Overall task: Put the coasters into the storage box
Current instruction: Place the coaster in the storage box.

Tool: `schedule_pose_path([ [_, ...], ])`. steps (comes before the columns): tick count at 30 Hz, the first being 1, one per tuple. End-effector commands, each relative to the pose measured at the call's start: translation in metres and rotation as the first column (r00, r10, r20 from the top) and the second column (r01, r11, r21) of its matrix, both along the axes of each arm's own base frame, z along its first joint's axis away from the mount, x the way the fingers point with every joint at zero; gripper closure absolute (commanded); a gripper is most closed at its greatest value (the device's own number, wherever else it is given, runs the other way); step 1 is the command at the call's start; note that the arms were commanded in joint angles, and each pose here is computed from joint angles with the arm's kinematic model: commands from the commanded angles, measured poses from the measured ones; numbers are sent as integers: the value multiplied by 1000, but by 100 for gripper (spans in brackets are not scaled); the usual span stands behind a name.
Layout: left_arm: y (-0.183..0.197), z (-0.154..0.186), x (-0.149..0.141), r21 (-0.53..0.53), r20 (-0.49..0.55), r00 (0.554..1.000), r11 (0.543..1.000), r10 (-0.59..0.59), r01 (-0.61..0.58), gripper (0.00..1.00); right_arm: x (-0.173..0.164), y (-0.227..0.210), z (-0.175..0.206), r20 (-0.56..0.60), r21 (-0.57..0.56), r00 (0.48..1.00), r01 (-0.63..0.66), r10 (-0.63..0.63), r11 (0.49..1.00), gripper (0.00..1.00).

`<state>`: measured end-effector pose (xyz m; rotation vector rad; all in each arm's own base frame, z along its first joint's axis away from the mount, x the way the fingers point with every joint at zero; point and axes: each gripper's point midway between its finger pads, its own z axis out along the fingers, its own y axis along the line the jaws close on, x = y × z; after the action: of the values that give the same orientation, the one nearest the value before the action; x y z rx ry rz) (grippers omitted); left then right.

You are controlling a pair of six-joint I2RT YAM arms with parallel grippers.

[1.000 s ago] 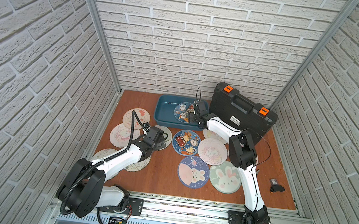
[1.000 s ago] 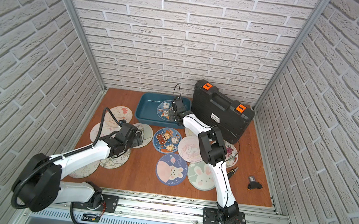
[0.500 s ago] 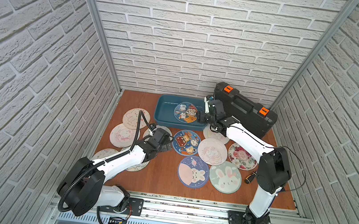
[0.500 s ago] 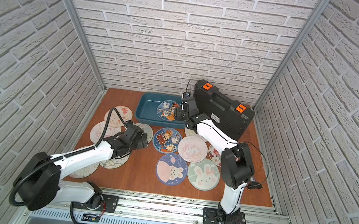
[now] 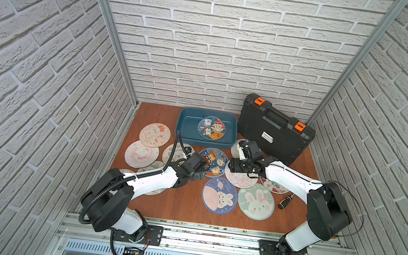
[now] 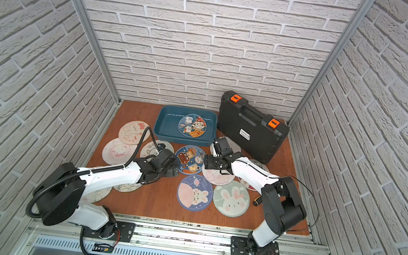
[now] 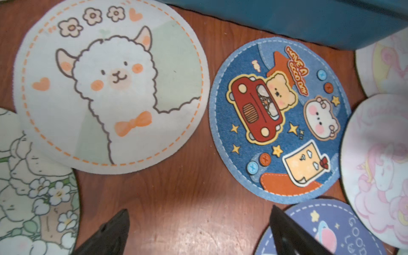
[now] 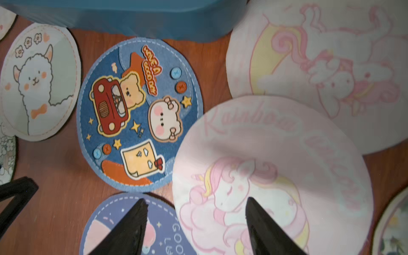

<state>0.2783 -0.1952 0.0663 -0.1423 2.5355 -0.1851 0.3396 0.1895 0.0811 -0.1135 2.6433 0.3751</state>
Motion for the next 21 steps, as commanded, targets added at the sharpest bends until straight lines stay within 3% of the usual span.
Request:
schedule_pose_path([
  [1, -15, -1, -6, 4, -20, 998, 998, -56, 56, 2, -17, 1, 14, 12, 44, 1000, -2, 1, 999, 30],
  [9, -48, -18, -26, -149, -85, 988, 982, -126, 112, 2, -62, -7, -9, -84, 76, 996, -18, 25, 997, 37],
  [17, -66, -26, -37, -164, -119, 982, 978, -146, 126, 2, -90, -7, -36, -178, 100, 982, -54, 71, 994, 44],
  [21, -78, -35, -43, -195, -132, 979, 972, -155, 128, 2, -97, -5, -44, -205, 112, 975, -69, 91, 991, 53],
])
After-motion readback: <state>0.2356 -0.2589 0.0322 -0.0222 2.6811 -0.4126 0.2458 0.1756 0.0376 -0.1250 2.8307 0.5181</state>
